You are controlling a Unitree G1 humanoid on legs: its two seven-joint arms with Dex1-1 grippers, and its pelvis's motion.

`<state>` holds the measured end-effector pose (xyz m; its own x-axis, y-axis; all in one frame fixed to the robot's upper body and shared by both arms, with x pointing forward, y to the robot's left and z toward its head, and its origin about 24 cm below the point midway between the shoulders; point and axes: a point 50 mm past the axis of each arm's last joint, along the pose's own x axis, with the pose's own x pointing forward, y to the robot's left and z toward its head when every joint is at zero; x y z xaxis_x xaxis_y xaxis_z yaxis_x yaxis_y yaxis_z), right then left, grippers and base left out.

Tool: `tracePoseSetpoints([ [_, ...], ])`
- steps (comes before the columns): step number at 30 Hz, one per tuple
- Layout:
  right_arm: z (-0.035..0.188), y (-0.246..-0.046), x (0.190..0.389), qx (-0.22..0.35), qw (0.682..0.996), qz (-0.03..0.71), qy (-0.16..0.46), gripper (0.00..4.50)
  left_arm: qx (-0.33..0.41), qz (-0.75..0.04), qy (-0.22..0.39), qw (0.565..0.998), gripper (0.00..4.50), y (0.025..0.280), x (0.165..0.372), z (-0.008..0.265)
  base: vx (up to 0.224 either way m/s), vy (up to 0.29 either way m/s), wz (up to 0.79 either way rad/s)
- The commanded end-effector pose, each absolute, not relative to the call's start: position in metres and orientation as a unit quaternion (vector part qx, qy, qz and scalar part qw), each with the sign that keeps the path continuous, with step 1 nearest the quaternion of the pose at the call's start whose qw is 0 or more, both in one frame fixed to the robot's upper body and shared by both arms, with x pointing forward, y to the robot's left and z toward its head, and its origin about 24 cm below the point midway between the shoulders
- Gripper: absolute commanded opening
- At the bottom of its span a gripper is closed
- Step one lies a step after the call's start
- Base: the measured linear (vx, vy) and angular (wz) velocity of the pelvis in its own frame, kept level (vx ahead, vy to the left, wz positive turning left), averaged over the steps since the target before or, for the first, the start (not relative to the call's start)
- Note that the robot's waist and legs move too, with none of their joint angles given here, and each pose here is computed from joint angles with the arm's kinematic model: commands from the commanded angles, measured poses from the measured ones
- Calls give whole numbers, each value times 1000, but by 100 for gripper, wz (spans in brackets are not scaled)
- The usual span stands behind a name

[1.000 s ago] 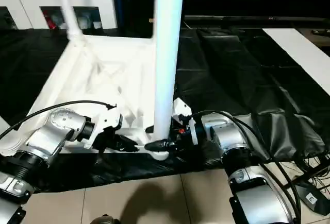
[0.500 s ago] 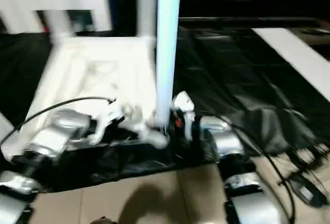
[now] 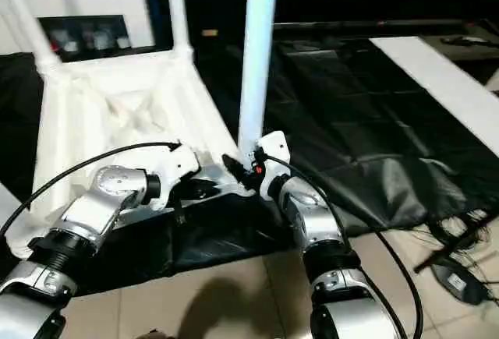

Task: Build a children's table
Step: Rotate leg to tighten, then rotate table base

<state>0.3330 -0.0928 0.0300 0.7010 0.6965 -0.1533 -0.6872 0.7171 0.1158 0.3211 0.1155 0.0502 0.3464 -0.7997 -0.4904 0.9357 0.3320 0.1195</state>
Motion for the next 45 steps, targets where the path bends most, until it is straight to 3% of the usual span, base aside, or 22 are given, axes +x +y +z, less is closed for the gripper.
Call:
tracePoseSetpoints([
  [1,28,-94,328,-1,913,396,98,316,180,-569,151,788,0,106,319,52,0,0,0],
  [4,37,-111,325,-8,908,411,78,316,155,-562,146,799,0,108,320,55,0,0,0],
  [5,40,-116,324,-10,908,413,72,320,149,-561,141,802,44,109,320,56,0,0,0],
  [9,53,-144,312,-13,892,448,59,320,102,-552,129,818,77,114,315,58,0,0,0],
  [14,60,-160,300,-23,878,475,62,320,75,-530,116,837,121,122,310,62,0,0,0],
  [19,67,-178,287,-43,862,499,81,320,74,-484,105,866,159,148,287,73,0,0,0],
  [21,68,-179,285,-40,859,504,84,320,73,-480,106,868,167,151,283,74,0,0,0],
  [22,68,-176,276,-23,836,538,108,320,59,-476,121,869,176,161,263,78,0,0,0],
  [24,66,-172,272,-18,822,556,121,320,47,-483,135,864,200,163,251,79,0,0,0],
  [25,66,-172,272,-18,822,556,121,320,47,-483,135,864,200,163,251,79,0,0,0],
  [28,58,-151,278,8,807,577,128,320,7,-500,178,847,214,168,222,73,0,0,0],
  [31,55,-140,286,11,807,576,125,320,2,-497,194,846,241,173,213,71,0,0,0],
  [38,53,-132,323,-4,878,465,110,320,24,-461,240,854,298,198,200,65,0,0,0],
  [45,47,-158,354,-31,953,276,122,320,32,-471,321,821,346,208,173,53,0,0,0],
])
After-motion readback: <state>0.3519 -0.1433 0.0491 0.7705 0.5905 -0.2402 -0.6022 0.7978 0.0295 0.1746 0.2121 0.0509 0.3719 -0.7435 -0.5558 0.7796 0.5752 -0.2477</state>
